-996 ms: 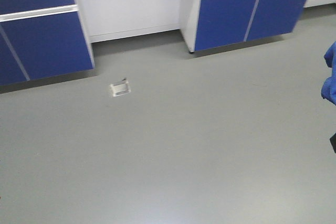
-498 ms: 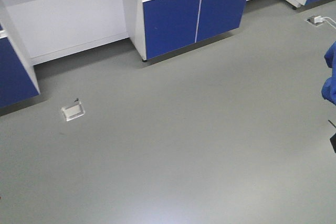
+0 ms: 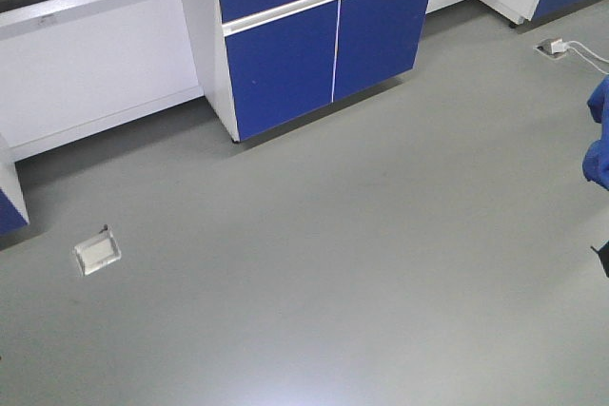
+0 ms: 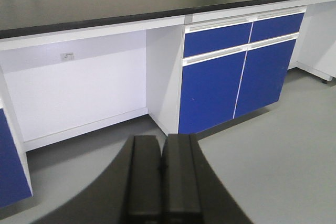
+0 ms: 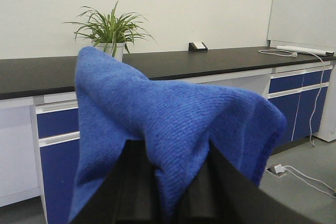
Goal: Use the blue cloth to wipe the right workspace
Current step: 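Drive the base to the other counter holding the cloth in the right gripper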
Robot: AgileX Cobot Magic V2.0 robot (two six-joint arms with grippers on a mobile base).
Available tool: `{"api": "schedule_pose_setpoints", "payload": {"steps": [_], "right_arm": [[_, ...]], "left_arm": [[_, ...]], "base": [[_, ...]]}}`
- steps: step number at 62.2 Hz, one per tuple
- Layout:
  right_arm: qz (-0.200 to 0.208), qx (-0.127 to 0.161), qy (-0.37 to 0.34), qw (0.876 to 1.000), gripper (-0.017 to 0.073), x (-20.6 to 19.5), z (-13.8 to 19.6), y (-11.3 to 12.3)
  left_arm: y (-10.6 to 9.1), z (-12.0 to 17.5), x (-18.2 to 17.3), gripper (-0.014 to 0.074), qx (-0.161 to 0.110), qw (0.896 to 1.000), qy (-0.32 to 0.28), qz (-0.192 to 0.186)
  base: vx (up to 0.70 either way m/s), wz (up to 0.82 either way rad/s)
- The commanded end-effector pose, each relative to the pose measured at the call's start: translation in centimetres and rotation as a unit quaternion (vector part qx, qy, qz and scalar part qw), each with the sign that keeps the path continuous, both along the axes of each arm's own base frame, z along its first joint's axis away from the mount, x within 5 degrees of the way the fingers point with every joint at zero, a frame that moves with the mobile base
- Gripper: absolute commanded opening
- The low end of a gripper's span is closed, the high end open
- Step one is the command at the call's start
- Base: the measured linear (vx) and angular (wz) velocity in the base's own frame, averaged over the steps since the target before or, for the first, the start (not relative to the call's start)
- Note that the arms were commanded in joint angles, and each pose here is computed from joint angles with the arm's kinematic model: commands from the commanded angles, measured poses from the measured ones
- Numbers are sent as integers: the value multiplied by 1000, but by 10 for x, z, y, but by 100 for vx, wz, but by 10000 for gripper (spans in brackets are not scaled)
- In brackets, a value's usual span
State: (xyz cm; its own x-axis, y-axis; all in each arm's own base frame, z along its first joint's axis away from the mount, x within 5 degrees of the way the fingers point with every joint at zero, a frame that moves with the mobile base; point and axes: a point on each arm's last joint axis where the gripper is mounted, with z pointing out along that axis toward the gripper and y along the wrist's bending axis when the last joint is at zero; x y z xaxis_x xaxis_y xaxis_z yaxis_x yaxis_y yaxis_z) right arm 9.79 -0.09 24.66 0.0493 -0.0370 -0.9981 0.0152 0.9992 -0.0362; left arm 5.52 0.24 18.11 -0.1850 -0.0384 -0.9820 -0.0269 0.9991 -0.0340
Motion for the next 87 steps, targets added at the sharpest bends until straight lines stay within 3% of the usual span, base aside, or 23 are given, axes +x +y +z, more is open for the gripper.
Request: {"api": "schedule_pose_setpoints", "payload": {"steps": [1, 45, 87], "right_arm": [[-11, -7, -53, 999, 0, 1, 16, -2], [-11, -7, -53, 999, 0, 1, 16, -2], [-11, -7, -53, 999, 0, 1, 16, -2]], "left_arm": [[-1, -2, 1, -6, -4, 999, -33, -7], [-1, -2, 1, -6, -4, 999, -33, -7], [-1, -2, 1, -6, -4, 999, -33, -7]], "base": [[39, -2], [41, 11], [39, 47]]}}
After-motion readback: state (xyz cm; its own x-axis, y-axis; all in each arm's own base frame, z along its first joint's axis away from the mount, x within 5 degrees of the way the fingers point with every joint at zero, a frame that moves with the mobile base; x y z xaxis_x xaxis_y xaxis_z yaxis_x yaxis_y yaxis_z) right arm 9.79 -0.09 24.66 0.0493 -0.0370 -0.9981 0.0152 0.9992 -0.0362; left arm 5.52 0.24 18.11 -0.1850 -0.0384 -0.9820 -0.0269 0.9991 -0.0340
